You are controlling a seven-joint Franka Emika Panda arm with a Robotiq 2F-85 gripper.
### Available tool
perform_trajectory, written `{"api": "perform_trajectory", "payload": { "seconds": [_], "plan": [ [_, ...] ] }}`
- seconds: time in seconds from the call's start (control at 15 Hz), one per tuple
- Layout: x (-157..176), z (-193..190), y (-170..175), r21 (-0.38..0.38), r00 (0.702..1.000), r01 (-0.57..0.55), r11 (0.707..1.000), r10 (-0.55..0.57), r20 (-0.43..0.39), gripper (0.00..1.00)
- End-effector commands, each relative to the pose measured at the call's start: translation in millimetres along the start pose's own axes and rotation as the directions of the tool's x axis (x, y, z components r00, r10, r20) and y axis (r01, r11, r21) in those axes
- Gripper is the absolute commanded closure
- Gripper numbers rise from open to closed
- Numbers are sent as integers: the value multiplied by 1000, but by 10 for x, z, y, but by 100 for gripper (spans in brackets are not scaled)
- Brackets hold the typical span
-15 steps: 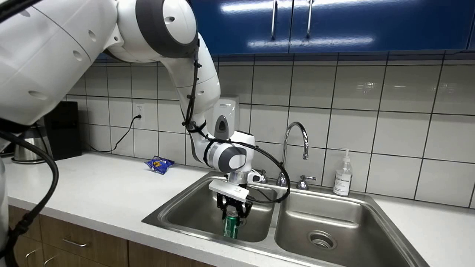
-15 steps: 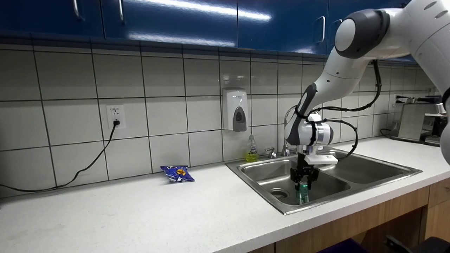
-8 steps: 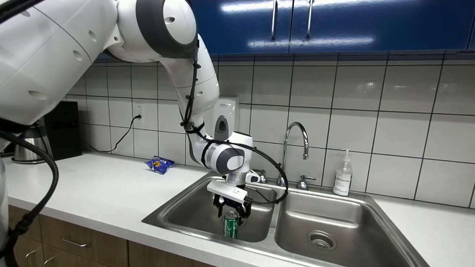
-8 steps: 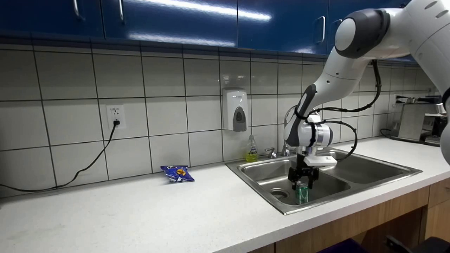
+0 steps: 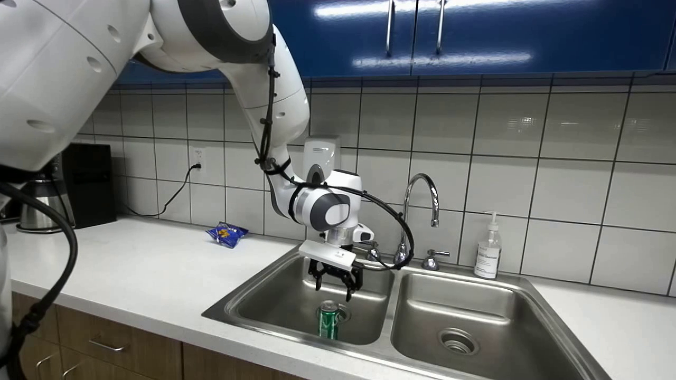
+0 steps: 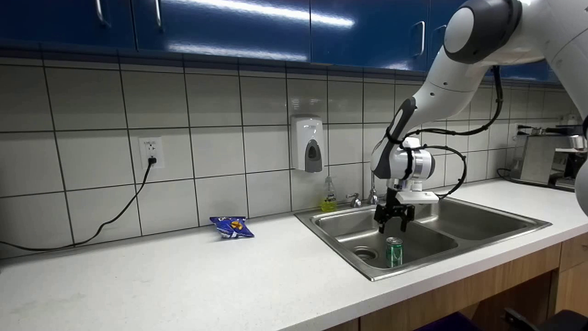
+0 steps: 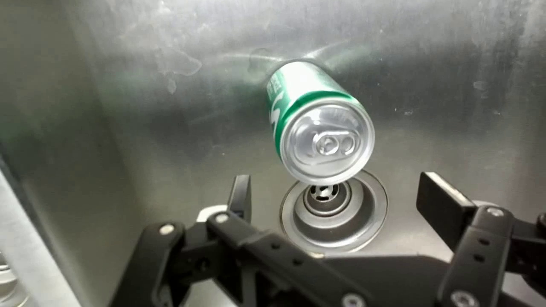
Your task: Put the can inside the sink
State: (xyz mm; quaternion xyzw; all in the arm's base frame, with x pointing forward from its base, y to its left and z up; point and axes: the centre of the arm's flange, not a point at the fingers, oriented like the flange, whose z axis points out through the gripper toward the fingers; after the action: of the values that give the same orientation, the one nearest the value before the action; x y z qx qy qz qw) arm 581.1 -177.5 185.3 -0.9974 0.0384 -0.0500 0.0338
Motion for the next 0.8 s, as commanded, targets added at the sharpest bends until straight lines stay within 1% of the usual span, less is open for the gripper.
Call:
{"api": "perform_trajectory", "payload": {
  "seconds": [0.0, 0.2, 0.47, 0.73],
  "plan": [
    [-73, -374, -11, -3, 1000, 19, 1000, -19, -21, 0],
    [-99, -536, -56, 20, 994, 106, 994, -106, 2, 0],
    [-192, -688, -134, 35, 975, 213, 976, -214, 50, 0],
    [-321, -875, -211, 15, 965, 250, 968, -251, 73, 0]
  ]
}}
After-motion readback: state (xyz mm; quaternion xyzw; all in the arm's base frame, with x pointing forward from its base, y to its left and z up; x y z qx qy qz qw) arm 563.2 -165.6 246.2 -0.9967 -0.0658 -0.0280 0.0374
